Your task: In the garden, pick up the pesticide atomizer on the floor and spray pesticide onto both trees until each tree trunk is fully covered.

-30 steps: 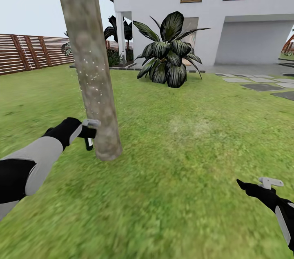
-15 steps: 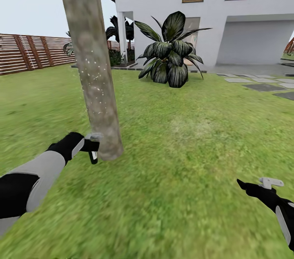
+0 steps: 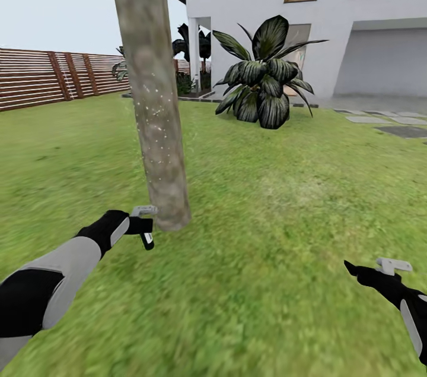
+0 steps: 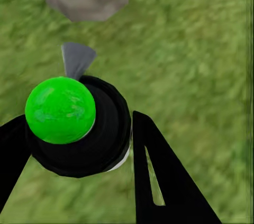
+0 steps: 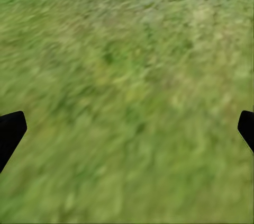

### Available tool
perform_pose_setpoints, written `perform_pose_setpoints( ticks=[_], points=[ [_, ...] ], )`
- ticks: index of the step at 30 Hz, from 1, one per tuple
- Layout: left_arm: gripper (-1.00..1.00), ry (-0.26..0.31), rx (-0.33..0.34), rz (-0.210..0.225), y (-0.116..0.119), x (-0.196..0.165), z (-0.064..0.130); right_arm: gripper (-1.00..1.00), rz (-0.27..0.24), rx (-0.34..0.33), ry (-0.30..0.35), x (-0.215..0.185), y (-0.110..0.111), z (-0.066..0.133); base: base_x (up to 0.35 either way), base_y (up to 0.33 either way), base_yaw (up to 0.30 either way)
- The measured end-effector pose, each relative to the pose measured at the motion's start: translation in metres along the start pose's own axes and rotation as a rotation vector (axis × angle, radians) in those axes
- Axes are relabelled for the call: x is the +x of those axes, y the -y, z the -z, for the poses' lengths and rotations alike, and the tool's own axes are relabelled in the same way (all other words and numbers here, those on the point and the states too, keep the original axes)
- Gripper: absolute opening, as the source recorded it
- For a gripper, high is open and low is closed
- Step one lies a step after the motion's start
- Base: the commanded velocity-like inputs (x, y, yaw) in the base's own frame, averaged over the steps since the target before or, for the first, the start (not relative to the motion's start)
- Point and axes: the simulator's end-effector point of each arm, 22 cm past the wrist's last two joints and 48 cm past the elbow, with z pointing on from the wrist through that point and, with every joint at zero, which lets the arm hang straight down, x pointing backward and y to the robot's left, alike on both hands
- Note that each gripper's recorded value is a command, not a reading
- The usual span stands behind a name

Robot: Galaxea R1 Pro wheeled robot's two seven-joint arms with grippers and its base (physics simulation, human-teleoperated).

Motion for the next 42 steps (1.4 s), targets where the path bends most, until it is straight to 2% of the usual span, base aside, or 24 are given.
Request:
perform_pose_setpoints(
  ticks=[3,15,22,31,42],
  points=[
    [-1.0,-0.001,0.012,-0.004,0.01,0.0,-0.001,1.0,0.0,0.0,0.0,0.0,0.0,0.0,0.096,-0.274,0.038],
    [-1.0,-0.005,0.018,-0.008,0.016,0.001,-0.002,1.0,0.001,0.0,-0.001,0.0,0.0,0.0,-0.037,-0.307,0.239],
    [-1.0,-0.006,0.05,-0.016,0.041,0.002,-0.005,1.0,0.001,-0.001,-0.001,0.001,0.0,0.0,-0.02,-0.315,0.255],
    [-1.0,-0.006,0.052,-0.019,0.044,0.002,-0.005,1.0,0.001,-0.001,-0.001,0.0,0.0,0.0,0.051,-0.335,0.241],
    [-1.0,-0.006,0.053,-0.018,0.044,0.002,-0.005,1.0,0.002,-0.001,0.0,0.0,0.0,0.0,0.141,-0.337,0.015]
  ],
)
